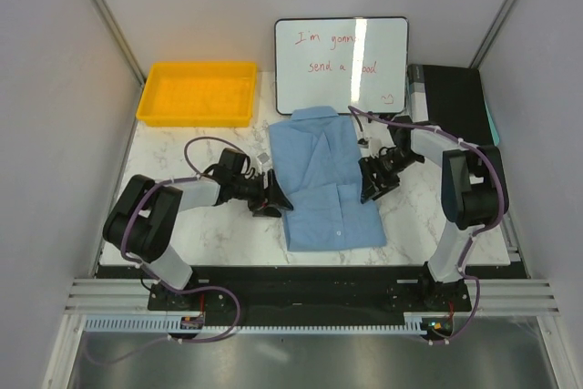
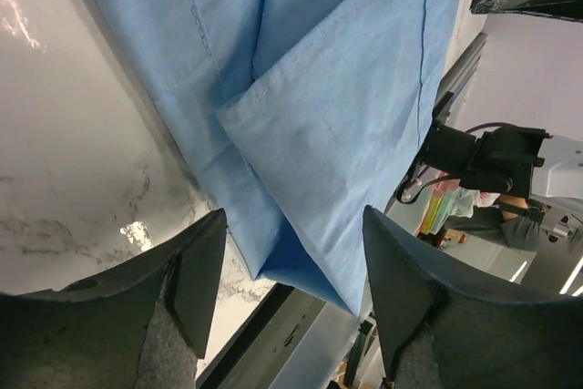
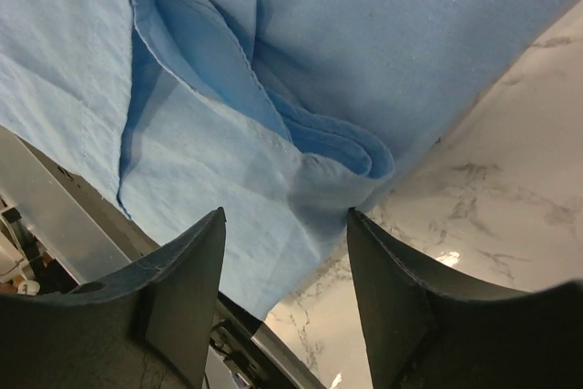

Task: Fold and stack the long sleeve shirts
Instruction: Fold the shirt

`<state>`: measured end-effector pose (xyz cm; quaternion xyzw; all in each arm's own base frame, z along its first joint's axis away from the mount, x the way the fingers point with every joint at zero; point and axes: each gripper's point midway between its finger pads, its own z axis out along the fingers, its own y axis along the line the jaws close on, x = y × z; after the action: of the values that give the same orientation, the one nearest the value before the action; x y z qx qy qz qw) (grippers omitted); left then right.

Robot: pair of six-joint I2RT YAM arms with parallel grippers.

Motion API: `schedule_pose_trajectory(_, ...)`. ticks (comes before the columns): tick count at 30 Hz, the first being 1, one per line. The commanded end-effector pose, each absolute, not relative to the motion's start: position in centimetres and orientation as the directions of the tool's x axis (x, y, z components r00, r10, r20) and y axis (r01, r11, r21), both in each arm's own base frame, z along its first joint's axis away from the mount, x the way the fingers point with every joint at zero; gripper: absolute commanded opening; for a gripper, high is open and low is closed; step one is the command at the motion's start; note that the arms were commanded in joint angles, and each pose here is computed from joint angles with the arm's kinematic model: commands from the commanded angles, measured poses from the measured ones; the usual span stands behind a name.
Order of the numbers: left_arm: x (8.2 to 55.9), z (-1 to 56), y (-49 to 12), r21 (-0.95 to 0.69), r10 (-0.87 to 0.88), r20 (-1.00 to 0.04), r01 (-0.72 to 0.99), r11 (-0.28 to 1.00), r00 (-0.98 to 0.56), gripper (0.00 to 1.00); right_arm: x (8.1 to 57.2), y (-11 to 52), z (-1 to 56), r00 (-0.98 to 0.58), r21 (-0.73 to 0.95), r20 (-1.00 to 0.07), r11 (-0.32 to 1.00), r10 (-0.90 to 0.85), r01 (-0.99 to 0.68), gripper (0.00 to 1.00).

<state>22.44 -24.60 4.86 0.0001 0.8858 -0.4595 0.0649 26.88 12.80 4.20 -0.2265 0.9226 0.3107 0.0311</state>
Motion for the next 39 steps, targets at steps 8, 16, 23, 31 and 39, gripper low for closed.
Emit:
schedule_pose_trajectory(8, 26.2, 5.6, -26.5, -0.819, -0.053, -0.244, 0.177, 0.546, -0.968, 0.45, 30.0, 14.7, 4.5, -0.880, 0.607, -0.288, 0.639, -0.377, -0.472, 0.54)
schedule_pose_trajectory(16, 27.2, 7.8, -25.7, -0.752, -0.033, -0.417, 0.324, 0.574, -0.908, 0.10, 30.7, 14.7, 5.7, -0.863, 0.574, -0.344, 0.644, -0.370, -0.505, 0.23)
schedule_pose_trajectory(23, 28.0, 5.1, -24.9, -0.660, 0.048, -0.479, 0.395, 0.639, -0.877, 0.02, 31.6, 14.7, 4.2, -0.872, 0.560, -0.351, 0.669, -0.342, -0.488, 0.01)
schedule_pose_trajectory(31, 28.7, 1.0, -23.6, -0.586, 0.104, -0.378, 0.325, 0.742, -0.920, 0.11, 31.6, 14.7, 1.8, -0.880, 0.528, -0.317, 0.705, -0.353, -0.473, 0.03)
schedule_pose_trajectory(39, 31.1, 1.4, -22.4, -0.474, 0.197, -0.433, 0.408, 0.780, -0.880, 0.11, 28.6, 16.8, 1.8, -0.879, 0.559, -0.289, 0.678, -0.379, -0.476, 0.05)
